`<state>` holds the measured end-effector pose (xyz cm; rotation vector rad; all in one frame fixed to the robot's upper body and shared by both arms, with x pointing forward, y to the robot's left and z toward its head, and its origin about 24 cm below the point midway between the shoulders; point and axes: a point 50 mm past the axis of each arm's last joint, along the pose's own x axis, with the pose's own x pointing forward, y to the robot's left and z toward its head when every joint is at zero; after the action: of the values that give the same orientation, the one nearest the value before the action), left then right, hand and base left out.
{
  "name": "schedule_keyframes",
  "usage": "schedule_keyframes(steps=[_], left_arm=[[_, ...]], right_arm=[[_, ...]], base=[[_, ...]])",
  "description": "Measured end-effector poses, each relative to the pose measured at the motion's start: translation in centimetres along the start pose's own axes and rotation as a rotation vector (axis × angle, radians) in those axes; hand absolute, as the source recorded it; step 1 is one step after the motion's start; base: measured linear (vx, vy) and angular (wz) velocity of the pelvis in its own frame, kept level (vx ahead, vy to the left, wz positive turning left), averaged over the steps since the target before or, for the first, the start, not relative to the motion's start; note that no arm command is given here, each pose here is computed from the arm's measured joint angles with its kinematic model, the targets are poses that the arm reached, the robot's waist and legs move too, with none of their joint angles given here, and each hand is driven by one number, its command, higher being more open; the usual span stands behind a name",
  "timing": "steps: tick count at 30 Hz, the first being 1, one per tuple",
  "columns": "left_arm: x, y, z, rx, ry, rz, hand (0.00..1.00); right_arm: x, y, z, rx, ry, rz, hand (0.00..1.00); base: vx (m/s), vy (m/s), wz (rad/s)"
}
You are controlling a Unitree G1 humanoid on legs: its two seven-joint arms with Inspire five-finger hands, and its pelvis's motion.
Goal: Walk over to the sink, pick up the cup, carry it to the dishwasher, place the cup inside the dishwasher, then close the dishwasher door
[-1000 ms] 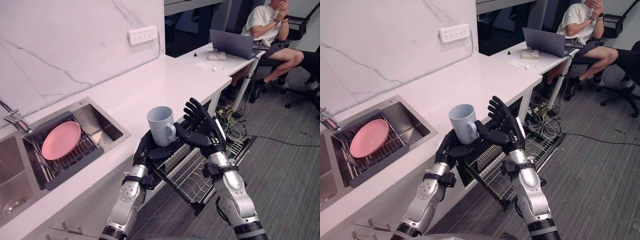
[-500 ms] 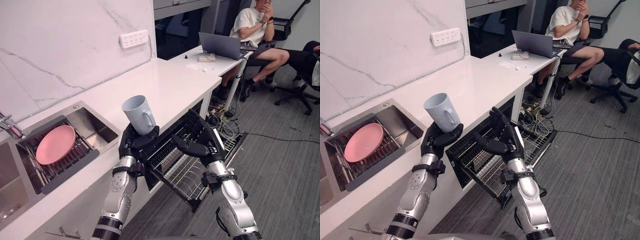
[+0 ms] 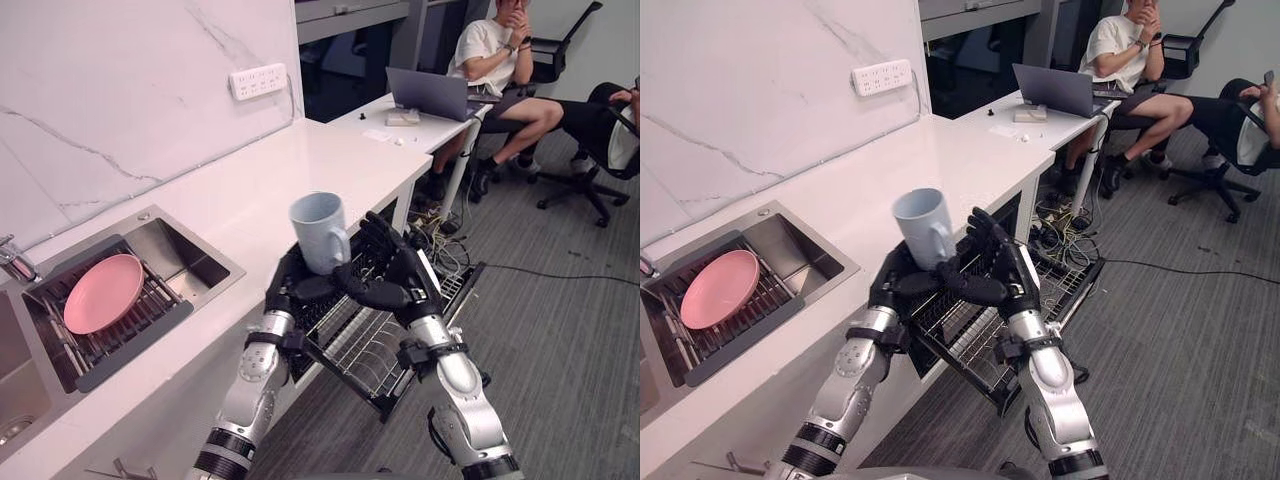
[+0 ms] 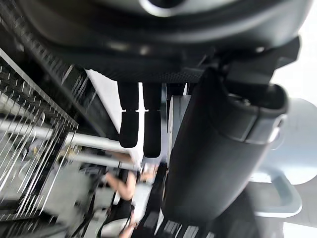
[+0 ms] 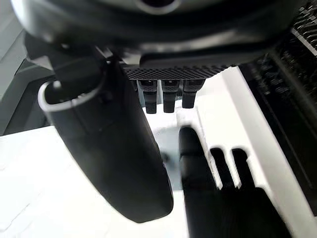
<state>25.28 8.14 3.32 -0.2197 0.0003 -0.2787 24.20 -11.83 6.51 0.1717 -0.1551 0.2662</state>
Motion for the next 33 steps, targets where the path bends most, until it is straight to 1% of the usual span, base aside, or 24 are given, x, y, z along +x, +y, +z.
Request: schedule_keyframes(steps=[6,10,11,20,21,26,28,30,33], left_arm=[[0.0,-0.9,-0.3,0.003,0.017,-0.051,0.30],[0.0,-1.0,-0.7,0.014,0.037,-0.056,0.30],[0.0,-1.0,-1.0,0.018,0.051,-0.056,0.30],[-0.3,-0.6,-1.9,0.048,0.095,-0.042,0.30],[-0.3,-0.5,-1.9,0.049,0.097,-0.041,0.90],[-0.9,-0.5,-2.4,0.069,0.110,-0.038,0.90],[-1.8,-0.7,-3.2,0.084,0.141,-0.054,0.90],[-3.3,-0.8,-4.5,0.069,0.198,-0.053,0.90],[-4.2,-0.5,-5.3,0.060,0.234,-0.033,0.90]], right_arm=[[0.5,-0.4,0.3,-0.043,-0.005,-0.002,0.90],[0.5,-0.6,0.0,-0.052,0.009,-0.015,0.90],[0.5,-0.8,-0.3,-0.058,0.022,-0.019,0.30],[0.9,-1.5,-1.4,-0.073,0.081,-0.047,0.30],[0.9,-1.5,-1.4,-0.074,0.083,-0.047,0.30],[0.9,-1.6,-1.4,-0.093,0.090,-0.050,0.30],[1.0,-2.1,-1.0,-0.127,0.071,-0.091,0.30],[1.1,-2.8,0.3,-0.166,0.015,-0.152,0.30],[1.0,-3.8,1.9,-0.224,-0.056,-0.205,0.30]], base=[[0.01,0.005,0.06],[0.01,0.007,0.15],[0.00,0.008,0.24],[0.00,0.008,0.13],[0.00,0.004,0.05],[0.00,0.001,0.01],[0.00,0.000,0.00],[0.00,0.000,0.00],[0.00,0.000,0.00]])
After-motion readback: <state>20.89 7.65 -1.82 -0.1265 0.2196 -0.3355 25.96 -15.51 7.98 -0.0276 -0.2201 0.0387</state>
